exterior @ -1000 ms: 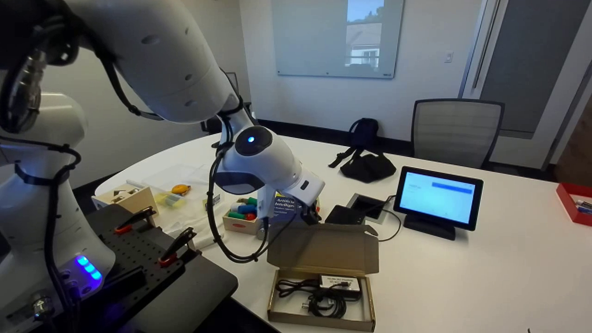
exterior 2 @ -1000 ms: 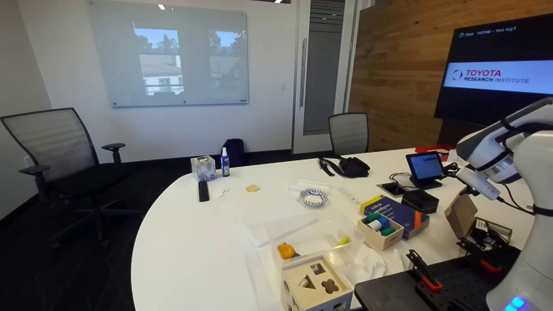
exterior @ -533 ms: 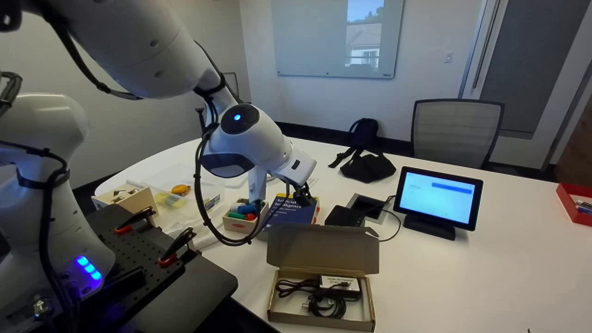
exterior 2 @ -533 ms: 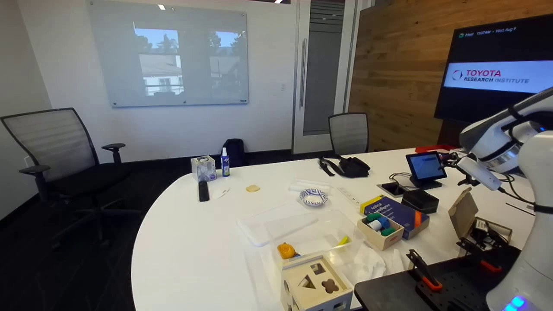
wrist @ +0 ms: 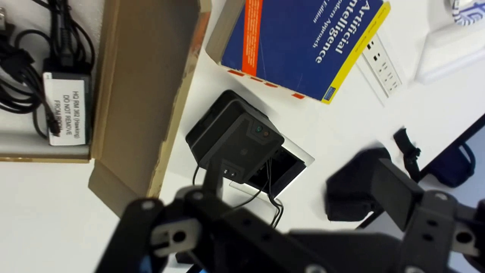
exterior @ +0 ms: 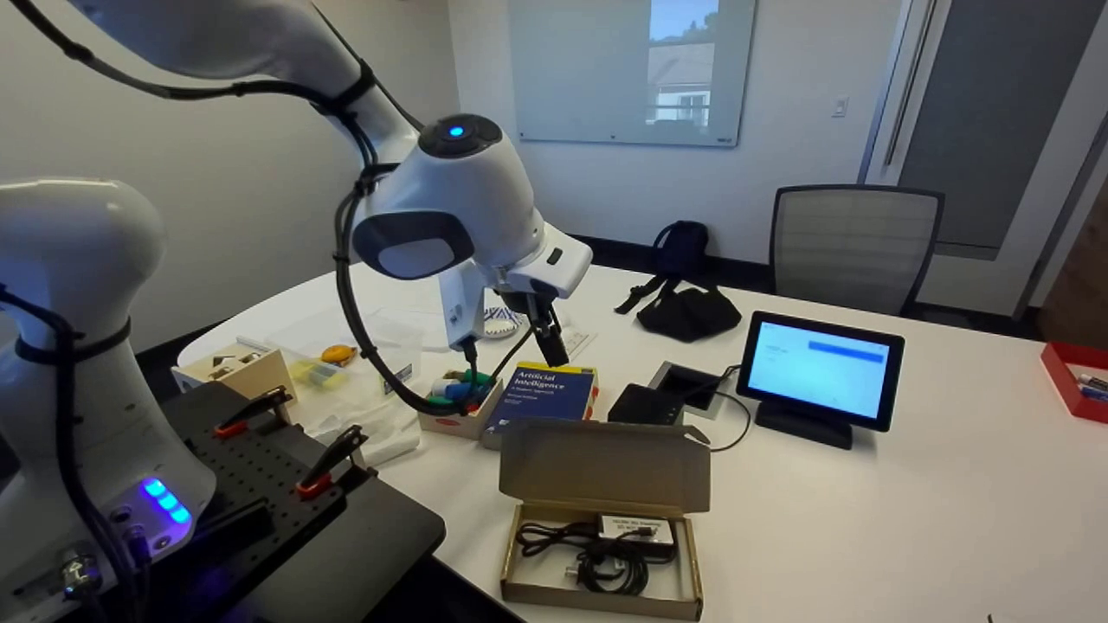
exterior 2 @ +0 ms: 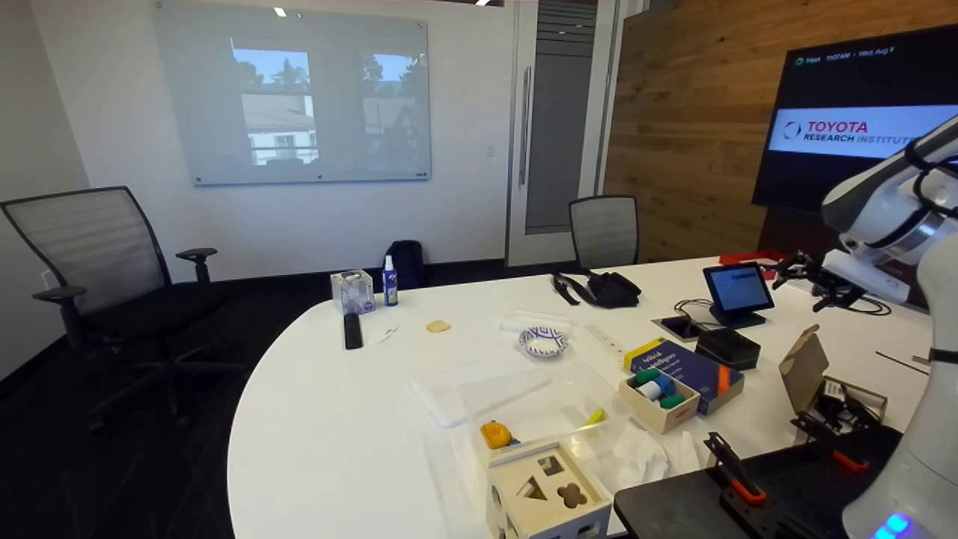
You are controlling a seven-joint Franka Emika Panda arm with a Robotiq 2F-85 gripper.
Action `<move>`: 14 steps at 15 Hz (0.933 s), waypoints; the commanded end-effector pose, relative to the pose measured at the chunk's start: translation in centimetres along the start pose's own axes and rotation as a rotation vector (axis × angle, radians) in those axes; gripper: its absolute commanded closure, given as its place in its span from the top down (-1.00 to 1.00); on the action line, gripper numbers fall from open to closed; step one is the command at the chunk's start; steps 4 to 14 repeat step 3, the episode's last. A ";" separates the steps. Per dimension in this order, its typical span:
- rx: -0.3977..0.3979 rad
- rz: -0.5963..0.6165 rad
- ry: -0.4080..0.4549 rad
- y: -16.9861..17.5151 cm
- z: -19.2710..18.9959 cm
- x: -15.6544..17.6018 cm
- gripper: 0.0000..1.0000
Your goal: Open the cardboard box
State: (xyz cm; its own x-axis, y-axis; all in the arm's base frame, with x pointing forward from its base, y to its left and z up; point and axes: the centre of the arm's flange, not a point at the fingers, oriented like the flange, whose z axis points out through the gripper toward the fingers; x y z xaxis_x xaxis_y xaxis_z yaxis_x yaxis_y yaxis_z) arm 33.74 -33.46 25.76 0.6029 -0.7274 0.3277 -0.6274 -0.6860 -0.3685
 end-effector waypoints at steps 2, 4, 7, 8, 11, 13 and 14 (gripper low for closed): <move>-0.076 -0.067 -0.093 0.3 -3.0 -0.1 1.00; -0.078 -0.073 -0.101 0.4 -3.1 -0.2 1.00; -0.078 -0.073 -0.101 0.4 -3.1 -0.2 1.00; -0.078 -0.073 -0.101 0.4 -3.1 -0.2 1.00; -0.078 -0.073 -0.101 0.4 -3.1 -0.2 1.00; -0.078 -0.073 -0.101 0.4 -3.1 -0.2 1.00; -0.078 -0.073 -0.101 0.4 -3.1 -0.2 1.00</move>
